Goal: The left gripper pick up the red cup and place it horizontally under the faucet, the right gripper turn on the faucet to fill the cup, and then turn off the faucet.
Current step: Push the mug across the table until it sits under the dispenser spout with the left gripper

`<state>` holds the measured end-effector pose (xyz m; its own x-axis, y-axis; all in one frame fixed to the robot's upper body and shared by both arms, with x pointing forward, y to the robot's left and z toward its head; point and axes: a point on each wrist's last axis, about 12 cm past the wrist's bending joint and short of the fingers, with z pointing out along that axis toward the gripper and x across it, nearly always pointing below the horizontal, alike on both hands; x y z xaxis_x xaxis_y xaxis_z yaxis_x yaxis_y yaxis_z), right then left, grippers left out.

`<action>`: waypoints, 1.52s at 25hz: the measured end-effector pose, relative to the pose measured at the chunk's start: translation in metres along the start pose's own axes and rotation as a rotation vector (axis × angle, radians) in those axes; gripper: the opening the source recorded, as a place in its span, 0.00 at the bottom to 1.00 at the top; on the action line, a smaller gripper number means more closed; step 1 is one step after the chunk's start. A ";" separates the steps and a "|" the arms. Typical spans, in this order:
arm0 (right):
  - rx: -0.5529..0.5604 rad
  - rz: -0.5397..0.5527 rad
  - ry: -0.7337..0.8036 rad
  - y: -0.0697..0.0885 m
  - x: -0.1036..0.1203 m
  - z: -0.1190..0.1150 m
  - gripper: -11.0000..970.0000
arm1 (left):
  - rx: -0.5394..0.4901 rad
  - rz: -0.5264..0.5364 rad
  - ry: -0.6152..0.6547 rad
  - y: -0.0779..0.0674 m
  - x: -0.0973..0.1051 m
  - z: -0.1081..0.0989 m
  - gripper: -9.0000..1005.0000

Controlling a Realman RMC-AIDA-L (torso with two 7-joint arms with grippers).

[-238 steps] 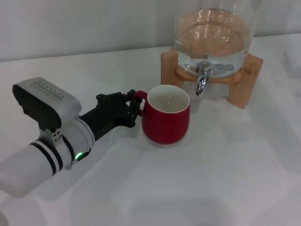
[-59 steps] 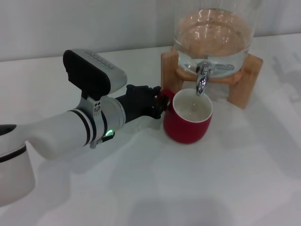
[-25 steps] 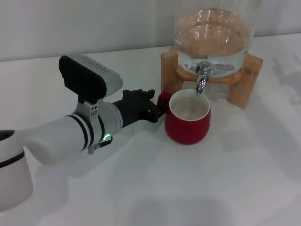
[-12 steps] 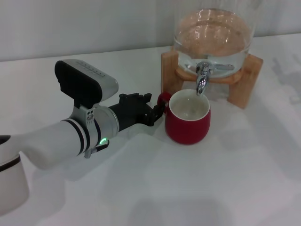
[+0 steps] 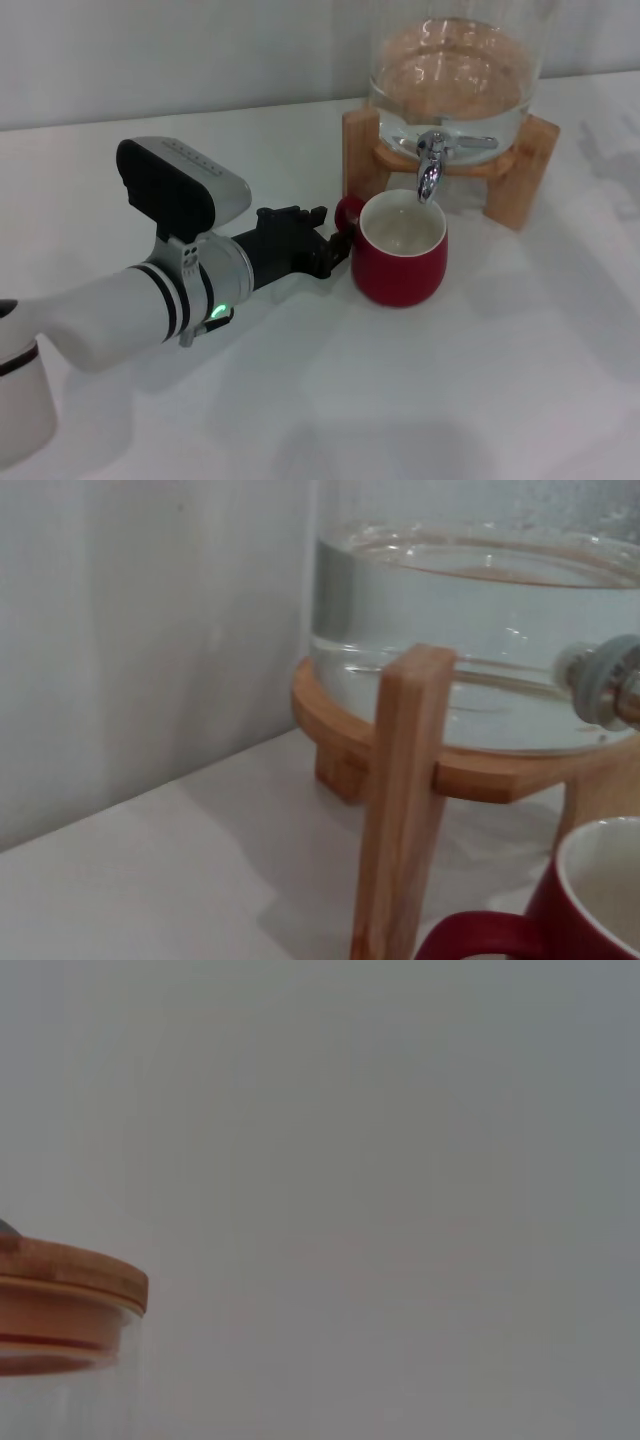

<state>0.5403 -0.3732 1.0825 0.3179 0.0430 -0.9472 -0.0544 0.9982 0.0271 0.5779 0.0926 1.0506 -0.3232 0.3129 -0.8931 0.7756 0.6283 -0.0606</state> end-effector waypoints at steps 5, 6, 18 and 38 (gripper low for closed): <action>0.002 -0.003 0.005 0.000 0.001 0.001 0.64 | 0.000 0.000 -0.005 -0.003 0.005 -0.005 0.44; 0.003 -0.004 0.007 0.000 0.001 0.001 0.64 | -0.001 -0.003 -0.004 -0.003 0.006 -0.005 0.44; 0.004 -0.006 0.011 0.000 0.001 0.002 0.64 | -0.005 -0.015 0.002 -0.002 0.011 -0.008 0.44; 0.003 -0.008 0.008 0.000 0.001 0.002 0.64 | 0.024 0.033 -0.011 -0.008 -0.004 -0.001 0.44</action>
<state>0.5423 -0.3734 1.0825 0.3112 0.0343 -0.9497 -0.0493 0.9986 0.0199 0.5725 0.0869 1.0548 -0.2912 0.3250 -0.8998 0.7987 0.6003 -0.0417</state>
